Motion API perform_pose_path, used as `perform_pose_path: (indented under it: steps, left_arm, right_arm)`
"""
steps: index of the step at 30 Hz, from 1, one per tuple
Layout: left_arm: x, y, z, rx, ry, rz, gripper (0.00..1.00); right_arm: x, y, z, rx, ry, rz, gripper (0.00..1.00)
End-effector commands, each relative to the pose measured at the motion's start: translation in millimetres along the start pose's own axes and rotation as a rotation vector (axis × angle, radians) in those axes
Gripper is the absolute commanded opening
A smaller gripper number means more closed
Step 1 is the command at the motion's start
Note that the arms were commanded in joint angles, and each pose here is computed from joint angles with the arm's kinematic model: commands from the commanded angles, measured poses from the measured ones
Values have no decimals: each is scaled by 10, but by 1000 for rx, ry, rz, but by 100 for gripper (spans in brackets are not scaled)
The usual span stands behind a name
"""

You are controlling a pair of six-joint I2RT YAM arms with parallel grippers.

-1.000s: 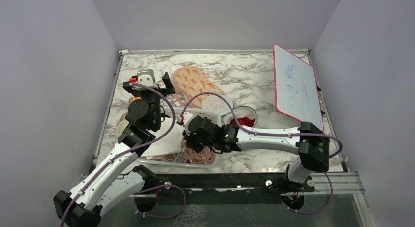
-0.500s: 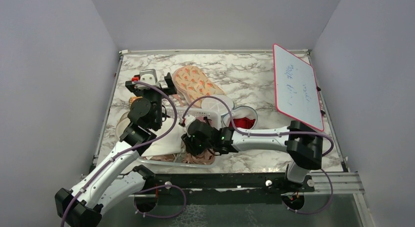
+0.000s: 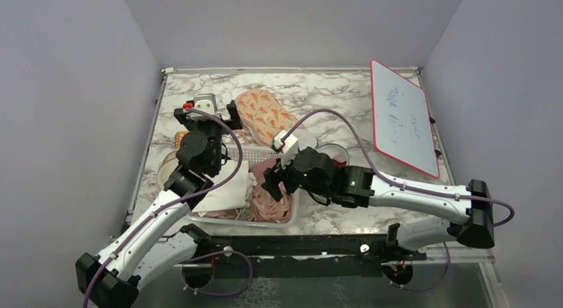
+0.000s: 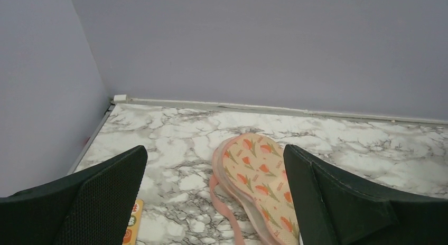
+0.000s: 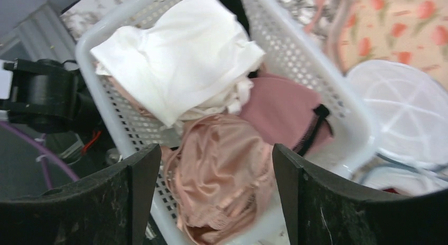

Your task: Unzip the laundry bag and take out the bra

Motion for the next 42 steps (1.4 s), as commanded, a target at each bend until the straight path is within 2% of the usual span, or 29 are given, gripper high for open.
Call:
perform_pose_path:
  steps: [1,6,10,12,16,18,25,30,33,36,42]
  left_arm:
    - [54,-53,-151,-27,64,-2,99]
    - [147,244,-547,-13,236,113,99]
    - [169,579,-982,-29,422,267,99]
    - [139,702,-1201,-37,529,333,99]
    - [1,922,-1566,-67,711,434,99]
    - [-87,1042,-1709,-67,775,480,95]
    - [-370,1436,-2073,-34,880,638,89]
    - [-596,1650,-2258,9,944,704,85]
    - [-697,1758,-2334,31,969,734,82]
    - [-792,1851,-2402,51,983,776,75]
    - [-786,1998,-2377,18,904,840,60]
  right_arm:
    - [-314,59,-637,-38,282,8,76]
    - [-550,263,-1291,93,454,71,76]
    - [-712,440,-1499,157,543,132,61]
    - [-765,599,-1561,195,572,176,57]
    - [-798,951,-1539,299,588,273,55]
    - [-800,1144,-1451,383,578,321,55]
    - [-767,1882,-1081,625,487,454,54]
    - [-653,1965,-995,633,403,403,53]
    - [-667,1836,-1093,612,448,367,53]
    - [-709,1694,-1203,590,500,321,53]
    - [-791,1492,-1458,579,612,151,53]
Point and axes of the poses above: each gripper's point midway between its finger pads, its own x axis out along the fingers, its own z axis along the line the jaws close on, y = z × x, the point moved 1 cm from there along -x, back along the fingers, and after that the axes turned 7 degrees about -x, right-handed, at the moved point
